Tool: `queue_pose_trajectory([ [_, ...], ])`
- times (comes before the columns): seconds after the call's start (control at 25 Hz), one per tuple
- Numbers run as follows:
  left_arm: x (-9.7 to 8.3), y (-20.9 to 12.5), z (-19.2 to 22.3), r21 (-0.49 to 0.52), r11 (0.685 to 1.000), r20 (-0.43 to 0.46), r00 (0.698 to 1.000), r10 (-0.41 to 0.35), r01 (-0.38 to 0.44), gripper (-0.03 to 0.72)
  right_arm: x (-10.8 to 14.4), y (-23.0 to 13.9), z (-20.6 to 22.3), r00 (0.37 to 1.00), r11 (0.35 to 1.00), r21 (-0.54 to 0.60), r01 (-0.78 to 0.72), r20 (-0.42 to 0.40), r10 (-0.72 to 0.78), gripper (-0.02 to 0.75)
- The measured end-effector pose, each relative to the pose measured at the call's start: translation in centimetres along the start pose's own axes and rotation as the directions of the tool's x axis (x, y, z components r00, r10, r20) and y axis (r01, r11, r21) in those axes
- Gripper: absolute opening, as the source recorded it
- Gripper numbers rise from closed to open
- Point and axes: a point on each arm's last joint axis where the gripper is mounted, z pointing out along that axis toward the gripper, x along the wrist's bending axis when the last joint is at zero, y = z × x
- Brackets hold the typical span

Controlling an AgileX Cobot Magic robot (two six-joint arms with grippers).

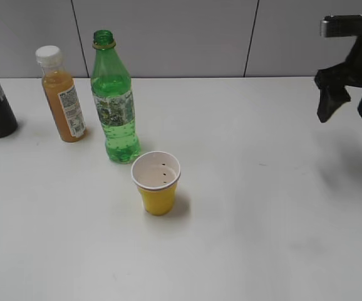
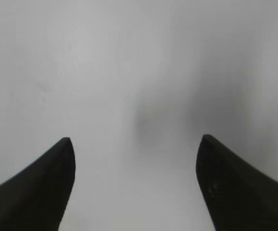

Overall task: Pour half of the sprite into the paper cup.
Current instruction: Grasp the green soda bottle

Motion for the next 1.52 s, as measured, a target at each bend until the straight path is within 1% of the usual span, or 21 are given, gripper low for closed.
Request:
queue_pose_trajectory([
  [0.08,0.0,0.0,0.0,0.0,1.0,0.0,1.0,0.0,0.0,0.588,-0.8,-0.8,-0.1,1.0,0.996,0.093,-0.002,-0.001,0.002,0.591],
  [0.16,0.0,0.0,0.0,0.0,1.0,0.0,1.0,0.0,0.0,0.588,-1.3,-1.5,-0.5,1.0,0.99,0.142,-0.006,0.0,0.006,0.591],
  [0.36,0.0,0.0,0.0,0.0,1.0,0.0,1.0,0.0,0.0,0.588,-1.3,-3.2,-3.8,1.0,0.996,0.087,-0.006,-0.003,0.007,0.591],
  [0.52,0.0,0.0,0.0,0.0,1.0,0.0,1.0,0.0,0.0,0.588,-1.0,-6.2,-5.2,1.0,0.998,0.061,-0.017,-0.025,0.019,0.591],
  [0.8,0.0,0.0,0.0,0.0,1.0,0.0,1.0,0.0,0.0,0.588,-0.9,-13.7,-4.4,0.999,0.999,0.038,-0.028,-0.028,0.029,0.591],
  [0.96,0.0,0.0,0.0,0.0,1.0,0.0,1.0,0.0,0.0,0.588,-0.8,-17.2,-4.1,0.999,0.999,0.023,-0.033,-0.03,0.033,0.591],
  [1.24,0.0,0.0,0.0,0.0,1.0,0.0,1.0,0.0,0.0,0.588,-0.7,-22.2,-3.9,0.999,0.999,-0.015,-0.036,-0.032,0.035,0.59],
  [1.4,0.0,0.0,0.0,0.0,1.0,0.0,1.0,0.0,0.0,0.588,-0.7,-24.2,-4.1,0.999,0.997,-0.074,-0.036,-0.032,0.034,0.589],
  [1.52,0.0,0.0,0.0,0.0,1.0,0.0,1.0,0.0,0.0,0.588,-0.7,-25.5,-4.4,0.999,0.99,-0.14,-0.035,-0.032,0.03,0.589],
])
